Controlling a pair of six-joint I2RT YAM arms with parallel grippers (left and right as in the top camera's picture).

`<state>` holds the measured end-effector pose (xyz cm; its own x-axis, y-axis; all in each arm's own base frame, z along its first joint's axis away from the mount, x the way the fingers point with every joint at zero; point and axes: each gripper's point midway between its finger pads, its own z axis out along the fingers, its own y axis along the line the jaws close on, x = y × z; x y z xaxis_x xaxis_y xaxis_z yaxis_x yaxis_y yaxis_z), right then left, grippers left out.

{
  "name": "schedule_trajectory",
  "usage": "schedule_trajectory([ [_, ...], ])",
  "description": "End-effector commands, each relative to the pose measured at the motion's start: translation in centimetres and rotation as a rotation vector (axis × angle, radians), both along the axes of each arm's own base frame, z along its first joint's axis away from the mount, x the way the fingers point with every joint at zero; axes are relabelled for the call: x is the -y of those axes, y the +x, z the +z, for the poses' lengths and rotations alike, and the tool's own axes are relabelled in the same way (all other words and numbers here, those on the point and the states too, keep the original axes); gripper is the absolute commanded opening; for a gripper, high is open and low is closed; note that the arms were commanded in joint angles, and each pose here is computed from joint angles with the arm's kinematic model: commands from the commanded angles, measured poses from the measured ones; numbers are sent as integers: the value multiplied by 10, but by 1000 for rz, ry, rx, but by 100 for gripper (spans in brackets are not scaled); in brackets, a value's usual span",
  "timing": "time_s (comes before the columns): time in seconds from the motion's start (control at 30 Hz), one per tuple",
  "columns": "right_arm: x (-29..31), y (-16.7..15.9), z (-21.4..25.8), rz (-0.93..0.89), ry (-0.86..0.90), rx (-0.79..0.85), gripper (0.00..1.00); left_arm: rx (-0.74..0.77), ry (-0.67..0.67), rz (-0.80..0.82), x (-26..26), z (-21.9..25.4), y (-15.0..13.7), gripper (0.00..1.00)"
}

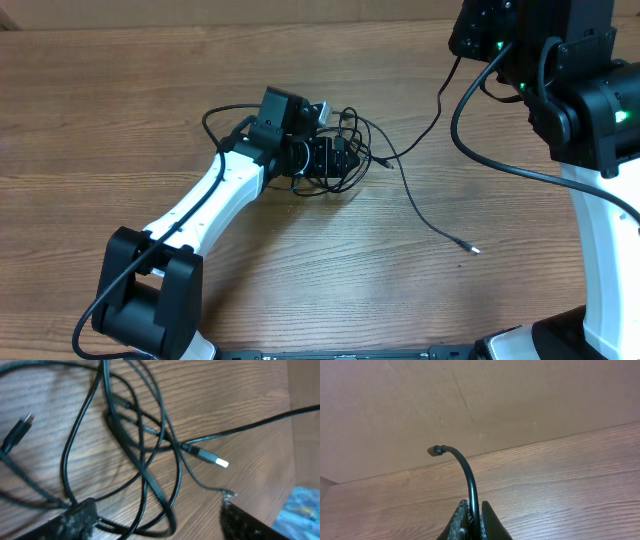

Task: Untangle cables

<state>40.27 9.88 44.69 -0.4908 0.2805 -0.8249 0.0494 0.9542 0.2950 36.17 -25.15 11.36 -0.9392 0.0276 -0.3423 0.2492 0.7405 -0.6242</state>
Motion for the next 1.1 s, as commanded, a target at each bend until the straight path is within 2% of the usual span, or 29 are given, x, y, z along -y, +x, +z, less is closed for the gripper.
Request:
schedule_trajectory([
  [0.0,2,-9,14,3,19,33,5,42,72,19,2,-8,5,69],
  [0.13,2,-10,12,3,17,25,5,54,111,13,8,-14,2,65],
  [0.2,3,-10,12,3,16,23,5,48,113,2,13,-17,-1,60],
  [0.37,3,-12,9,2,11,10,5,40,123,11,15,-21,-2,29],
  [0.43,4,-13,6,-1,5,-3,5,45,119,21,12,-18,2,10],
  [0.47,6,-14,4,-5,0,-9,5,45,119,32,9,-15,5,4],
  [0.67,38,-20,-12,-120,-70,-79,4,72,153,83,-34,31,27,4],
  [0.87,121,-31,-29,-351,-120,-174,4,87,186,204,-115,110,43,4],
  [0.97,157,-39,-34,-446,-119,-209,4,89,139,233,-138,139,42,4],
  [1.07,185,-48,-37,-523,-114,-230,4,143,2,147,-136,173,37,4],
])
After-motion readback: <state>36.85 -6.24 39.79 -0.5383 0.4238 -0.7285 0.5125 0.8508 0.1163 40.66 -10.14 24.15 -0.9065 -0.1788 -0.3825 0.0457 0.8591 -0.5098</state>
